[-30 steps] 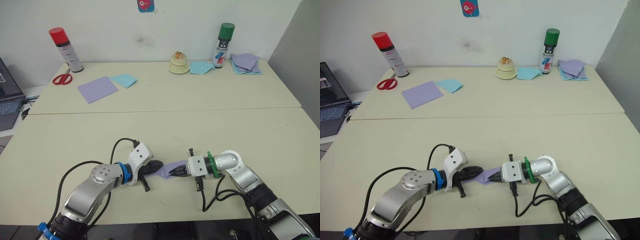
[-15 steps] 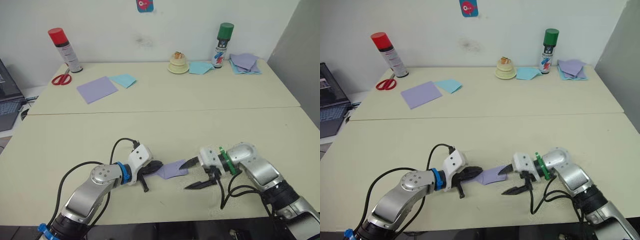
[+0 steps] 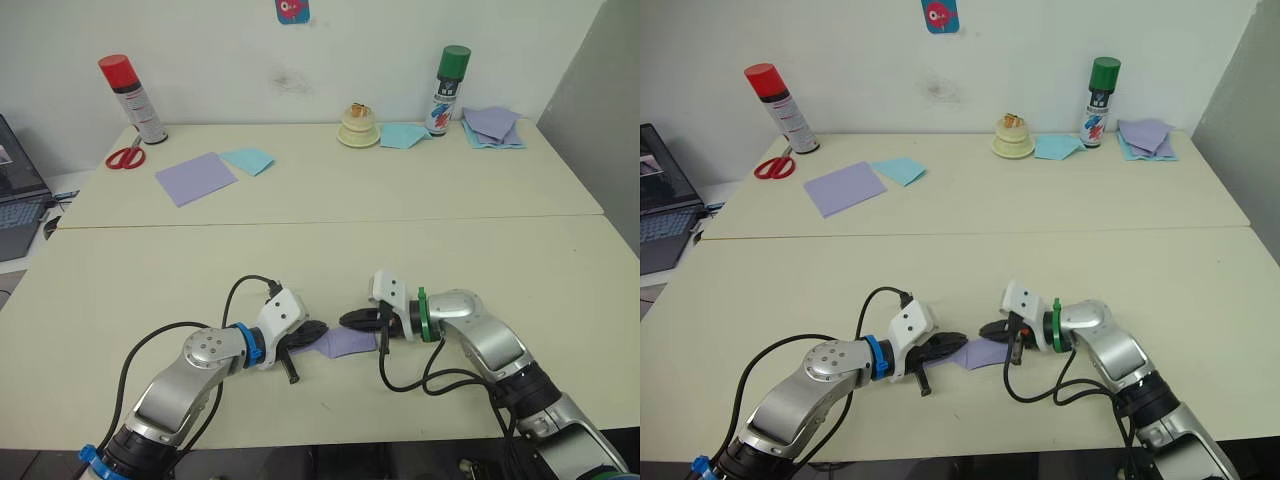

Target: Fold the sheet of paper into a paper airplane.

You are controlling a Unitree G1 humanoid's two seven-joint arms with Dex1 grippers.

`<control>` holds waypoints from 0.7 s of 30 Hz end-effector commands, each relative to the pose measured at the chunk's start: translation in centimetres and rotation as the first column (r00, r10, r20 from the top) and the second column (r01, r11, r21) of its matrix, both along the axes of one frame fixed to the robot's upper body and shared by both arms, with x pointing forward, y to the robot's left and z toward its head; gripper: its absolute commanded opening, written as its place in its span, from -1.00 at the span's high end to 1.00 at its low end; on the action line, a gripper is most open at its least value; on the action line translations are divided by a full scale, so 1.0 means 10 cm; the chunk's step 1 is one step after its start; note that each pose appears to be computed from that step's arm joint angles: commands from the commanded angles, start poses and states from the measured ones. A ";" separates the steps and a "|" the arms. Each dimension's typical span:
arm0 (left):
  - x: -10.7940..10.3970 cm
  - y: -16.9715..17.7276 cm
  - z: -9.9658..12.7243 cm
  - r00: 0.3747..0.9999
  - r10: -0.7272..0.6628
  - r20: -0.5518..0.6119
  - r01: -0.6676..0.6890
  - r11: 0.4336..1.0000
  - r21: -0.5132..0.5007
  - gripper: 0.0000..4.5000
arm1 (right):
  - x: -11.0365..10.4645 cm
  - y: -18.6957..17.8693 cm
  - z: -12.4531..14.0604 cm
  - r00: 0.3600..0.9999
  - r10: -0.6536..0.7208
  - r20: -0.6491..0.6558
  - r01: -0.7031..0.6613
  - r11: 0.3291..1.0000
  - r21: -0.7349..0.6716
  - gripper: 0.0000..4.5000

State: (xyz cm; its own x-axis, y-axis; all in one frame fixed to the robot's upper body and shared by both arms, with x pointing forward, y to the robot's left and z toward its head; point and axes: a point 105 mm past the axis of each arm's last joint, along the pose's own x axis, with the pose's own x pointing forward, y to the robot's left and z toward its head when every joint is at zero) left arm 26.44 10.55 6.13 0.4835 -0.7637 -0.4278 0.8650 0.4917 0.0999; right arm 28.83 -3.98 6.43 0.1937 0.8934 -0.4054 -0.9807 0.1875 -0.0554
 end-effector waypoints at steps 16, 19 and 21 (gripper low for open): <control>-0.07 0.05 -0.22 0.998 -0.010 -0.060 0.014 0.998 0.067 1.00 | 0.09 -0.63 -0.19 0.988 -0.157 0.011 0.157 0.980 -0.122 0.99; -0.06 0.05 -0.22 0.998 -0.014 -0.058 0.018 0.998 0.068 1.00 | 0.11 -0.74 -0.09 0.983 -0.176 0.044 0.180 0.979 -0.099 0.99; -0.06 0.05 -0.22 0.998 -0.015 -0.057 0.019 0.998 0.067 1.00 | 0.14 -0.68 0.09 0.983 -0.168 0.074 0.169 0.986 -0.009 0.99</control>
